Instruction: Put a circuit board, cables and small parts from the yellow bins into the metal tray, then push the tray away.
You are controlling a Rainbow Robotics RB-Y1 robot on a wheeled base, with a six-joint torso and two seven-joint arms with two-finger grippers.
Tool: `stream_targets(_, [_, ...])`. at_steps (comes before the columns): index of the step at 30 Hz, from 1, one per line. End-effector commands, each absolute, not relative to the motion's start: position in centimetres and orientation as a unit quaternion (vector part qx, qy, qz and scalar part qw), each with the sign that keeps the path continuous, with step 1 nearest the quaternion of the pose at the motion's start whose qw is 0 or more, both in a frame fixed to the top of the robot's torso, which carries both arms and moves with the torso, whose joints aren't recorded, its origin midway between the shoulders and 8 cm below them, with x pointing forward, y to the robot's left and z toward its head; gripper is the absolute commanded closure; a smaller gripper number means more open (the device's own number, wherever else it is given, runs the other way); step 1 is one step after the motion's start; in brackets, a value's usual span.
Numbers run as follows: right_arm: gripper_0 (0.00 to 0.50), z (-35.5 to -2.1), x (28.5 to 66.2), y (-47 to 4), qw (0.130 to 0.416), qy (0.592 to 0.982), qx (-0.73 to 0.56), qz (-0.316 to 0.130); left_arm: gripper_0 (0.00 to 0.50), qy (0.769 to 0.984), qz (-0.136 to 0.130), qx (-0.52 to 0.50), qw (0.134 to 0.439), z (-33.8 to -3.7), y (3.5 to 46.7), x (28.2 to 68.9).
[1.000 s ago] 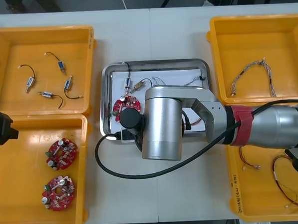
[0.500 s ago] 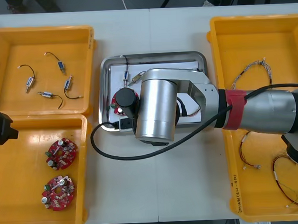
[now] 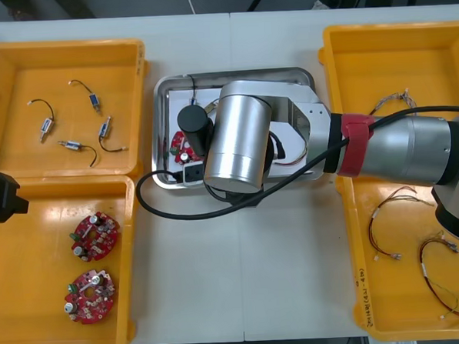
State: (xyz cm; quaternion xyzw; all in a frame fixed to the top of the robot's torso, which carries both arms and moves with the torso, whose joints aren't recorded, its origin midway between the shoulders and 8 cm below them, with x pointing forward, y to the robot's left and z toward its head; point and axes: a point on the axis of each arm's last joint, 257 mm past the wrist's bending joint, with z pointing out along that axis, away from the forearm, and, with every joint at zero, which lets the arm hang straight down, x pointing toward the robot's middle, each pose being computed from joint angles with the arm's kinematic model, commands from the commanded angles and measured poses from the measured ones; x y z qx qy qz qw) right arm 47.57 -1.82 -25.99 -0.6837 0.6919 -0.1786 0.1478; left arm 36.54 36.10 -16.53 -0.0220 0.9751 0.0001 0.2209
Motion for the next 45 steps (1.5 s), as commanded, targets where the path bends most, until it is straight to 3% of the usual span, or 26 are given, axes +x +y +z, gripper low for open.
stream_targets(1, [0.500,-23.7,48.6,0.5,0.166,0.670,-0.701,-0.178,0.000,0.972,0.029,-0.012,0.233,-15.1,37.7,36.2])
stream_targets(25, [0.500,-19.9,53.3,-0.2,0.177,0.648,-0.715,-0.194,0.000,0.972,0.029,-0.012,0.233,-15.1,37.7,36.2])
stream_targets(32, [0.500,-18.8,54.0,0.3,0.178,0.657,-0.709,-0.184,0.000,0.972,0.029,-0.012,0.233,-15.1,37.7,36.2])
stream_targets(45, [0.500,-16.7,56.6,0.3,0.208,0.674,-0.682,-0.192,0.000,0.972,0.029,-0.012,0.233,-15.1,37.7,36.2])
